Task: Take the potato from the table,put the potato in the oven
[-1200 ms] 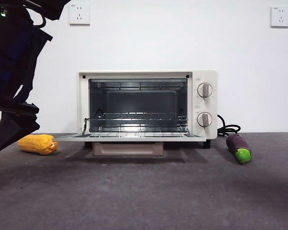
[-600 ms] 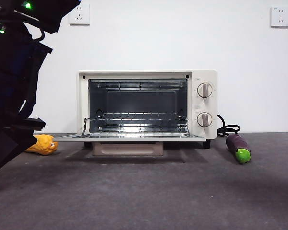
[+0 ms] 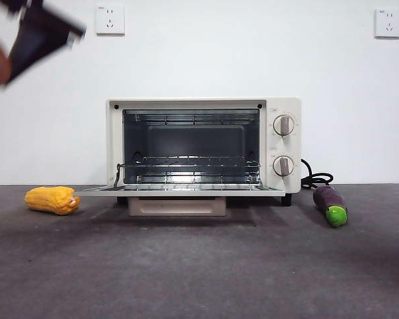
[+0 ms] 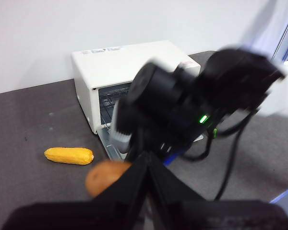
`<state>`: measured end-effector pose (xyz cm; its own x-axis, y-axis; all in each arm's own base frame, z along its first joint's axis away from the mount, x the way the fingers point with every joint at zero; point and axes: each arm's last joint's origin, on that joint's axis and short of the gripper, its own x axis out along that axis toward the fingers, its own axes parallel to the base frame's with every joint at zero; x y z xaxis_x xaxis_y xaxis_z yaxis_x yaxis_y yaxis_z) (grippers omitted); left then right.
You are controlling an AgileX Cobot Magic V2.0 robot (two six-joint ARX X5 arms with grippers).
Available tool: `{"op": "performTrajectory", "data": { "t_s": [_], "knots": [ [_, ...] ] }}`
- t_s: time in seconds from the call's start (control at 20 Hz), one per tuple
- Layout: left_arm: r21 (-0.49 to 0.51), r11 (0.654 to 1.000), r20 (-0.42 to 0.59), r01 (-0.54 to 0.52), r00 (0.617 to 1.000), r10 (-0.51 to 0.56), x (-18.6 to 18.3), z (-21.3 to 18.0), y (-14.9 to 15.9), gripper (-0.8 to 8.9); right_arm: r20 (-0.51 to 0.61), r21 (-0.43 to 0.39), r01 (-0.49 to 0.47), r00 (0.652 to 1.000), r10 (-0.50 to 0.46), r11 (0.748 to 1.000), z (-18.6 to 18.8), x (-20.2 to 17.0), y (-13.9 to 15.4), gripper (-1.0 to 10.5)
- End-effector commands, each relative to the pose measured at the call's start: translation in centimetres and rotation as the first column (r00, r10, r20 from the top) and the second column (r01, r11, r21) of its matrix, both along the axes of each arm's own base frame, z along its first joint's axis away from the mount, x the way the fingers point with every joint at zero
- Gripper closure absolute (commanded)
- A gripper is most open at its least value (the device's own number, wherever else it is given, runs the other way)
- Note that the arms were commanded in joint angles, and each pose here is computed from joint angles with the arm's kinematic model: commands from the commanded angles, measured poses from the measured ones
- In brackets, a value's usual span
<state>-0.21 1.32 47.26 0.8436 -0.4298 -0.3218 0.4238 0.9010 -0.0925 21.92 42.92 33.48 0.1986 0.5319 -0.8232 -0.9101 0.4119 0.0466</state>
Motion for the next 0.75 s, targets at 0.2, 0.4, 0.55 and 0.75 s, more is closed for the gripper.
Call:
{"op": "performTrajectory", "data": {
  "t_s": [0.2, 0.4, 0.55, 0.75],
  "knots": [
    [-0.014, 1.0, 0.016, -0.006, 1.0, 0.007, -0.4, -0.1, 0.5, 8.19, 0.076, 0.029, 0.057, 0.995, -0.059, 0.998, 4.1, -0.2, -2.5, 8.5],
    [0.0, 1.0, 0.025, -0.001, 1.0, 0.001, -0.5, -0.1, 0.5, 8.19, 0.082, 0.054, 0.113, 0.99, -0.117, 0.992, 5.8, -0.5, -3.8, 8.5],
    [0.0, 1.0, 0.025, -0.001, 1.0, 0.001, -0.5, -0.1, 0.5, 8.19, 0.142, -0.035, 0.175, 0.975, -0.168, 0.984, 6.6, -1.5, -6.1, 8.5],
    [0.0, 1.0, 0.025, -0.001, 1.0, 0.001, -0.5, -0.1, 0.5, 8.19, 0.112, -0.194, 0.206, 0.976, -0.187, 0.959, 5.7, -3.4, -11.5, 8.5]
  ]
}}
